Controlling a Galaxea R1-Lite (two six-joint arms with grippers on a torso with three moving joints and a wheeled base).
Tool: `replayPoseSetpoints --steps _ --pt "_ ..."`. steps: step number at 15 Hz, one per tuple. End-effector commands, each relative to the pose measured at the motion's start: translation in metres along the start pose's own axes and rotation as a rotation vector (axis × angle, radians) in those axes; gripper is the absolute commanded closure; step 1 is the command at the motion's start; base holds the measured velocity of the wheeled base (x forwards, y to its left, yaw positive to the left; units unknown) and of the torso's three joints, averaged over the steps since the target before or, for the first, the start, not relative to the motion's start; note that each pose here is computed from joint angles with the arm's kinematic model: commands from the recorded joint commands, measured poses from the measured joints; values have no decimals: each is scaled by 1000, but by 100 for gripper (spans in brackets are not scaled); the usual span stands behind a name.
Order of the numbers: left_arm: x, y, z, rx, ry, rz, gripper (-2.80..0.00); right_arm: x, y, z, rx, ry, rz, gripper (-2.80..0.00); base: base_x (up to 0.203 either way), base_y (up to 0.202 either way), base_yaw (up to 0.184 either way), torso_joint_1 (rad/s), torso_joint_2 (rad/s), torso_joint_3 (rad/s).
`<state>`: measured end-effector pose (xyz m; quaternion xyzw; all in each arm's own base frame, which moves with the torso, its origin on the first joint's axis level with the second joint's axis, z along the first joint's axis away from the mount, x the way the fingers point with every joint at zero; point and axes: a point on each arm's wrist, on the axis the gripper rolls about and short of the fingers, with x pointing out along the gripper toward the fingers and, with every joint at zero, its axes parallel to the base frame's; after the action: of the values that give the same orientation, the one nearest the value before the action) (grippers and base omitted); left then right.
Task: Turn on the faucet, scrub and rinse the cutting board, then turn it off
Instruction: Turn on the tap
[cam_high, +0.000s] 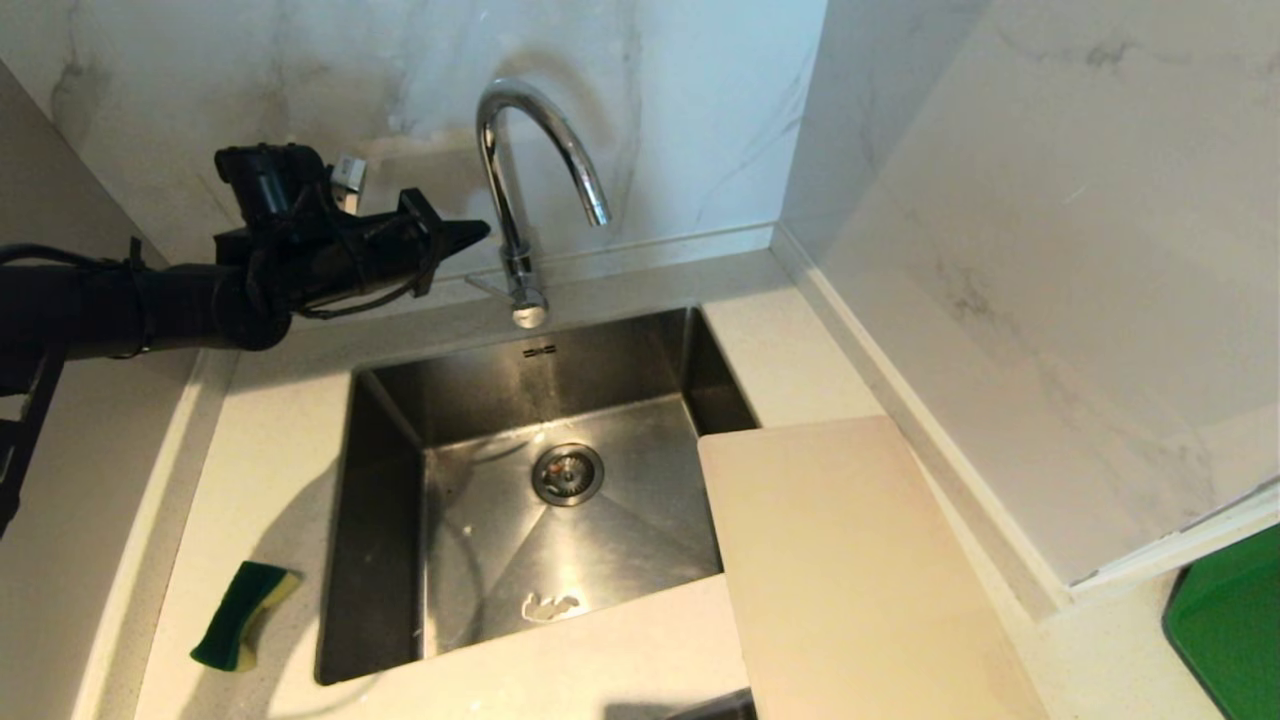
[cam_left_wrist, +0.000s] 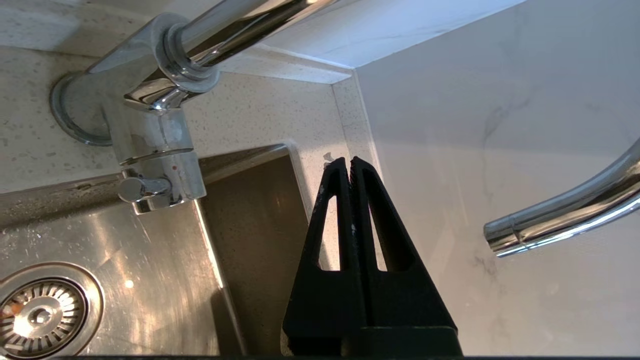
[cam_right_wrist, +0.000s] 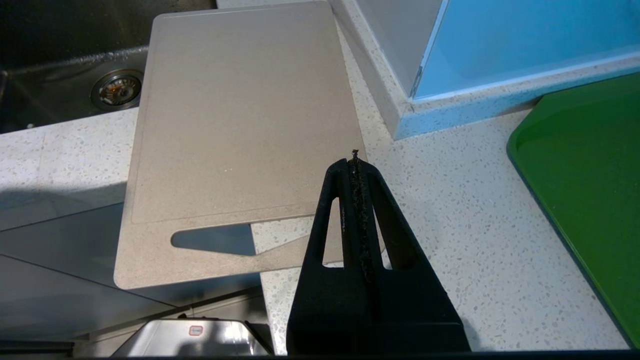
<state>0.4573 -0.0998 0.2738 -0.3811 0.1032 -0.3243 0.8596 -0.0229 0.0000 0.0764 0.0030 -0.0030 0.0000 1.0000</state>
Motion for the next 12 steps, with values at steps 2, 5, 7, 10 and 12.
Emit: replayPoseSetpoints --steps 2,5,7,10,12 --pt "0 0 0 8 2 0 -280 0 0 0 0 0 0 0 0 0 0 0 0 0" --pt "-1 -4 1 15 -5 -6 -280 0 0 0 0 0 0 0 0 0 0 0 0 0" --pt "-1 -10 0 19 -20 -1 -280 0 0 0 0 0 0 0 0 0 0 0 0 0" --pt "-3 -9 -1 30 -26 70 -280 0 0 0 0 0 0 0 0 0 0 0 0 0" --pt "-10 -15 1 128 -35 160 -280 0 0 0 0 0 0 0 0 0 0 0 0 0"
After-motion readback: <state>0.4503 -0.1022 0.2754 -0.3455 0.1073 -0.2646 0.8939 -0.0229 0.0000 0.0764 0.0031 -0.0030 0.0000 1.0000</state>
